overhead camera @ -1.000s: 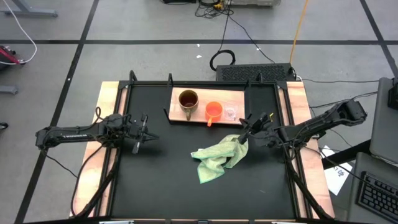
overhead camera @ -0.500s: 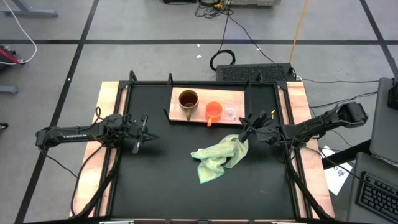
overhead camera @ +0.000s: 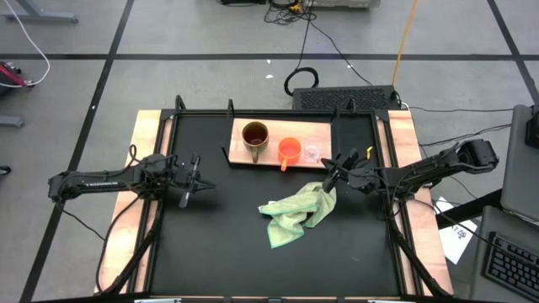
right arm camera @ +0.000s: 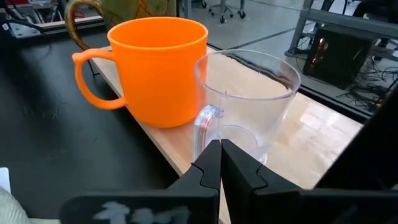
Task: Stack small to large cups/mugs on shelf
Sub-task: Put the transparent mug on the shelf, then return to Home Position
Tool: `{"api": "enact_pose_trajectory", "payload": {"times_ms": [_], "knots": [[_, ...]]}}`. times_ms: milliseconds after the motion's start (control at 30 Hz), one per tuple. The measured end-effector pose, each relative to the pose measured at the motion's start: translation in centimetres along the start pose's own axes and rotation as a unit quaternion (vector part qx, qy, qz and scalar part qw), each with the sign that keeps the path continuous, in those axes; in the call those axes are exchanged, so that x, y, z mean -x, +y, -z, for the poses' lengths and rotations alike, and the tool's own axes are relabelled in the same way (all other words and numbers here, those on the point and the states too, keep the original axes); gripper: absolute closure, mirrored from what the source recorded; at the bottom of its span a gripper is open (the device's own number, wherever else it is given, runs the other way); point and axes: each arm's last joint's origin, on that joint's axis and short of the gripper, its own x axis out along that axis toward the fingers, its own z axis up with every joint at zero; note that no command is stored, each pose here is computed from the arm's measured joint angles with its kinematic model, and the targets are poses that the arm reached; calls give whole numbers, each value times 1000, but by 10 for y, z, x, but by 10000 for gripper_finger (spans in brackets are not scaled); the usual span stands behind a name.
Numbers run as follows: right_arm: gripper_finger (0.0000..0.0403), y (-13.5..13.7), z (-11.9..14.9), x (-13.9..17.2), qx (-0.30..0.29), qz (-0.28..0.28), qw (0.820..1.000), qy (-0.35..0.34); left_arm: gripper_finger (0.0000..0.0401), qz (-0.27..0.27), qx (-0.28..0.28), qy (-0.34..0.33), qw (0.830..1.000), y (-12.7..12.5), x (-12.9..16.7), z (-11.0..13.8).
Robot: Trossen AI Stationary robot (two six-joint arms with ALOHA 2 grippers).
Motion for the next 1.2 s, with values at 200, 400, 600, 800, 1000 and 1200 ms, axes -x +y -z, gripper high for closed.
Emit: {"api": "enact_pose_trajectory", "payload": {"times_ms": [200, 400, 600, 800, 1000, 1200], "knots": [[403, 4, 1, -5, -4, -21, 1000, 0, 380, 0, 0, 0, 1000, 0, 0, 0], [403, 7, 8, -15, 1, -23, 1000, 5, 380, 0, 1, 0, 1000, 0, 0, 0], [403, 7, 7, -16, 4, -11, 1000, -4, 380, 0, 6, 2, 1000, 0, 0, 0], [403, 8, 5, -16, 2, -28, 1000, -12, 380, 1, 6, 8, 1000, 0, 0, 2], [403, 9, 4, -16, 2, -40, 999, -12, 380, 1, 6, 8, 1000, 0, 0, 2], [403, 9, 2, -13, 26, -11, 999, -25, 380, 1, 13, 8, 1000, 0, 0, 2]]}}
